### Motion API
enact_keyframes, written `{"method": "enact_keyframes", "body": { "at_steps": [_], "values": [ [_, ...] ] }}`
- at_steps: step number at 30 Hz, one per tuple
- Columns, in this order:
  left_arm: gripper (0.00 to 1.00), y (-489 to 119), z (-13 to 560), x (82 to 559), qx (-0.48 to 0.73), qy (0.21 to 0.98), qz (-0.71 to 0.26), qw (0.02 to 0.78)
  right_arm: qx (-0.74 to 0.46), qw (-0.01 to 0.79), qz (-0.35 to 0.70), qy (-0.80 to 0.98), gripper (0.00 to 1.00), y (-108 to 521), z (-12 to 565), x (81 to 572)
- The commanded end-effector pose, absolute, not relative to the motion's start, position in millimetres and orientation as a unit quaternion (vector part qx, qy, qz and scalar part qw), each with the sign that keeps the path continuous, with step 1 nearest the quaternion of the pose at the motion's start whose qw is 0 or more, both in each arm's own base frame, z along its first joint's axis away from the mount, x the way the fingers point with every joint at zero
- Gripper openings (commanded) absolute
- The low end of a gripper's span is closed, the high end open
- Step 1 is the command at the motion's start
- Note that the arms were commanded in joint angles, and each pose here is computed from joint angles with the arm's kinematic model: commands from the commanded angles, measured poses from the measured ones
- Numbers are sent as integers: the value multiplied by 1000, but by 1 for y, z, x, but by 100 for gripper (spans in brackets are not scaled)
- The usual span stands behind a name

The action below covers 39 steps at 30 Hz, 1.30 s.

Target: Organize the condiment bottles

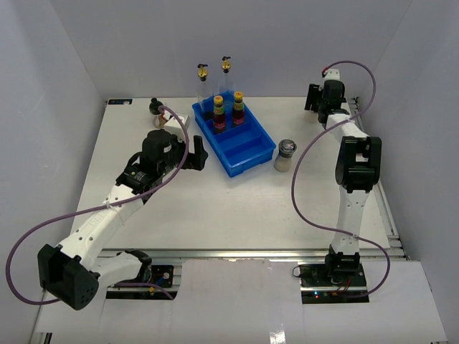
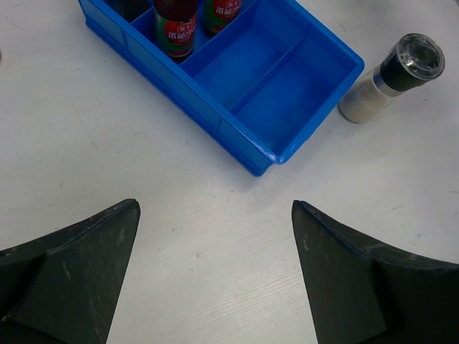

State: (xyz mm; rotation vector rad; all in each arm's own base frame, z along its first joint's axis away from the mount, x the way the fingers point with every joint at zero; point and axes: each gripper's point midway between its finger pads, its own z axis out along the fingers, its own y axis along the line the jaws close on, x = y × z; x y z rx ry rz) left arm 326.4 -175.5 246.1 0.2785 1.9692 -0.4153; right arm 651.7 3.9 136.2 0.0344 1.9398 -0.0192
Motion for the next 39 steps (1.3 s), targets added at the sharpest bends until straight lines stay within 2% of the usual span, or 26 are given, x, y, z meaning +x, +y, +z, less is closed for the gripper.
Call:
{"method": "enact_keyframes", "body": {
  "at_steps": [1,4,18,39],
  "values": [
    [98,-172,240,330,114,827,-157,527,-31,696,54,715,8,47,304,622],
    [98,-171,234,331,114,831,-152,522,-56,702,88,704,8,73,322,600],
    [98,-173,232,332,117,833,-154,519,-141,715,198,656,8,199,309,528],
    [98,-174,237,330,120,829,-158,523,-197,691,228,656,8,293,254,520]
  ]
}}
